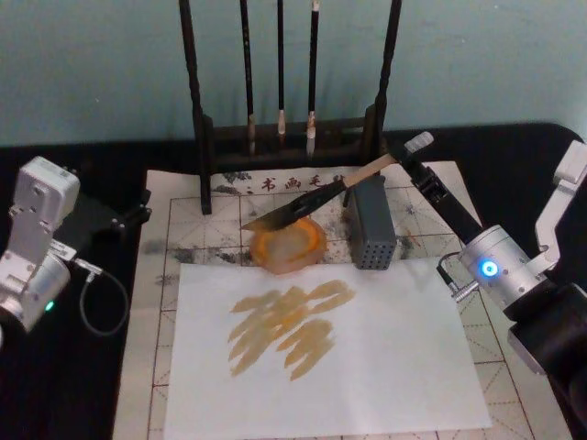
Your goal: Pick up the brush from the inkstone, write on the paper, then place the brush back to its original position.
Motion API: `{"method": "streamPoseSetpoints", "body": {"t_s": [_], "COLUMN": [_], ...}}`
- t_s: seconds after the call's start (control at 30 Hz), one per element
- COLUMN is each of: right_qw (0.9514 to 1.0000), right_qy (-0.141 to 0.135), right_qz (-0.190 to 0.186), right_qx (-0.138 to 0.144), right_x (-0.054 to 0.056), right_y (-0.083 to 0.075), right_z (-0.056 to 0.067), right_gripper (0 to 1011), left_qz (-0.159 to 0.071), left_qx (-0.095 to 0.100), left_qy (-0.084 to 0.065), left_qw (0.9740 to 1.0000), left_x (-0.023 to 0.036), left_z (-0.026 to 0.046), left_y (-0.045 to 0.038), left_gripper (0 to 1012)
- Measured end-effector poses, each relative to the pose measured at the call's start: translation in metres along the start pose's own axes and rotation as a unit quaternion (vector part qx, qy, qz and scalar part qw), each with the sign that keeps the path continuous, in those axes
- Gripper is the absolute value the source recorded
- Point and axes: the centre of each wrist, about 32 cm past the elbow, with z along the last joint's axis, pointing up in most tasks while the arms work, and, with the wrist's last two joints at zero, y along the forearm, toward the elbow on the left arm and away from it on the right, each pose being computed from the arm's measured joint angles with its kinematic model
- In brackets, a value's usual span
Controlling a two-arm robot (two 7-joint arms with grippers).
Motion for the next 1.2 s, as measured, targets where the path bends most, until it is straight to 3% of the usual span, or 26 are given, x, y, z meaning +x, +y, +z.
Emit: {"method": "streamPoseSetpoints", "body": {"t_s": [0.33,0.67,1.2], "right_qw": [0.9993,0.9951,0.9765], "right_qy": [-0.010,-0.043,-0.117], "right_qz": [0.022,0.057,0.106], "right_qx": [-0.028,-0.069,-0.147], "right_x": [-0.005,-0.011,-0.022], "right_y": [0.000,0.010,0.026], "right_z": [0.000,0.005,0.010], "right_gripper": [175,175,175], "left_qz": [0.000,0.000,0.000], "left_qx": [0.000,0.000,0.000], "left_qy": [0.000,0.000,0.000], "left_qw": [1.0000,1.0000,1.0000], "left_x": [0.0000,0.0000,0.0000], "left_z": [0.0000,0.0000,0.0000], "left_y": [0.0000,0.0000,0.0000], "left_gripper": [1001,1001,1001]}}
